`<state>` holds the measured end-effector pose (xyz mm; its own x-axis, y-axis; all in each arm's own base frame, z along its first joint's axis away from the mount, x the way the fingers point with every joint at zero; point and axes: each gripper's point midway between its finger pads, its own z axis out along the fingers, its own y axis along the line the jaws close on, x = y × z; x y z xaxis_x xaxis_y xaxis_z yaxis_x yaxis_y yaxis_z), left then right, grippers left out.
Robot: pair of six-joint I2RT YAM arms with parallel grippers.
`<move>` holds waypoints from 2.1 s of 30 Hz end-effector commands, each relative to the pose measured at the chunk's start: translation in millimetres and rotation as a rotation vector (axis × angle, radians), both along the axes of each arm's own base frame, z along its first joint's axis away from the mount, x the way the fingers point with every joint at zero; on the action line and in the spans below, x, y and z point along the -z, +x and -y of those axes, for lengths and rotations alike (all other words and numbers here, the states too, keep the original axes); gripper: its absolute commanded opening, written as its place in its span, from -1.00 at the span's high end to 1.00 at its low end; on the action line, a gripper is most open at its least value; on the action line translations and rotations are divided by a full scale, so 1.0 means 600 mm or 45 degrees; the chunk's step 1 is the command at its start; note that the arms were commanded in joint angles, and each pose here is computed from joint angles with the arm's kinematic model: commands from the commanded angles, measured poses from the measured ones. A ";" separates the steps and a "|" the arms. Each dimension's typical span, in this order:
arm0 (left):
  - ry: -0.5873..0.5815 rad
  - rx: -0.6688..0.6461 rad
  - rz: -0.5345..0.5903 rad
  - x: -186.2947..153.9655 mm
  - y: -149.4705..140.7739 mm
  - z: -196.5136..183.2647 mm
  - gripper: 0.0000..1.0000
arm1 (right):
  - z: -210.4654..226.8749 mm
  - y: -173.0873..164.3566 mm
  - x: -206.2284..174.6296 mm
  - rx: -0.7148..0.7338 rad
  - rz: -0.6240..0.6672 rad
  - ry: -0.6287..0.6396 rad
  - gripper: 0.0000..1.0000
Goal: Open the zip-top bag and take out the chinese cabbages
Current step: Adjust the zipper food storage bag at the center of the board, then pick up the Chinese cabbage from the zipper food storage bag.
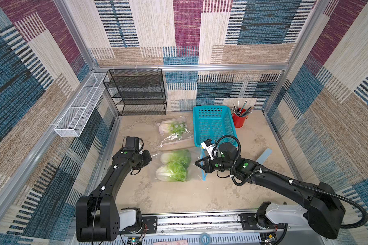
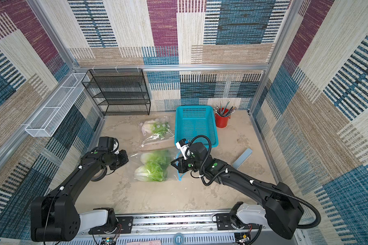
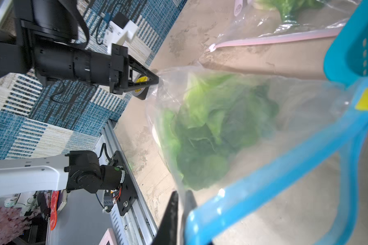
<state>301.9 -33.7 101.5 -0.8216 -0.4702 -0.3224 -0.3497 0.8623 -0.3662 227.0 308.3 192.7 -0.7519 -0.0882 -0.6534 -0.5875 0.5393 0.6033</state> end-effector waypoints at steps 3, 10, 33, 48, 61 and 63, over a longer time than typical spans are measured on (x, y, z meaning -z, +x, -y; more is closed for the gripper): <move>0.013 -0.021 0.041 -0.004 0.012 -0.005 1.00 | 0.010 -0.003 -0.024 0.002 0.080 0.010 0.04; 0.019 -0.021 0.041 -0.004 0.010 -0.006 1.00 | 0.042 0.002 -0.029 0.121 0.123 0.001 -0.28; 0.006 -0.030 0.035 -0.003 0.012 -0.005 1.00 | 0.102 0.021 0.052 0.206 -0.044 0.082 0.13; -0.068 -0.045 0.034 0.002 0.007 0.007 1.00 | 0.026 0.025 0.074 -0.022 -0.207 0.255 0.16; -0.113 -0.050 0.037 0.005 0.007 0.016 1.00 | -0.049 0.013 0.098 -0.173 -0.268 0.251 -0.11; -0.121 -0.054 0.034 0.008 0.006 0.017 1.00 | -0.053 0.013 0.102 -0.177 -0.273 0.245 -0.15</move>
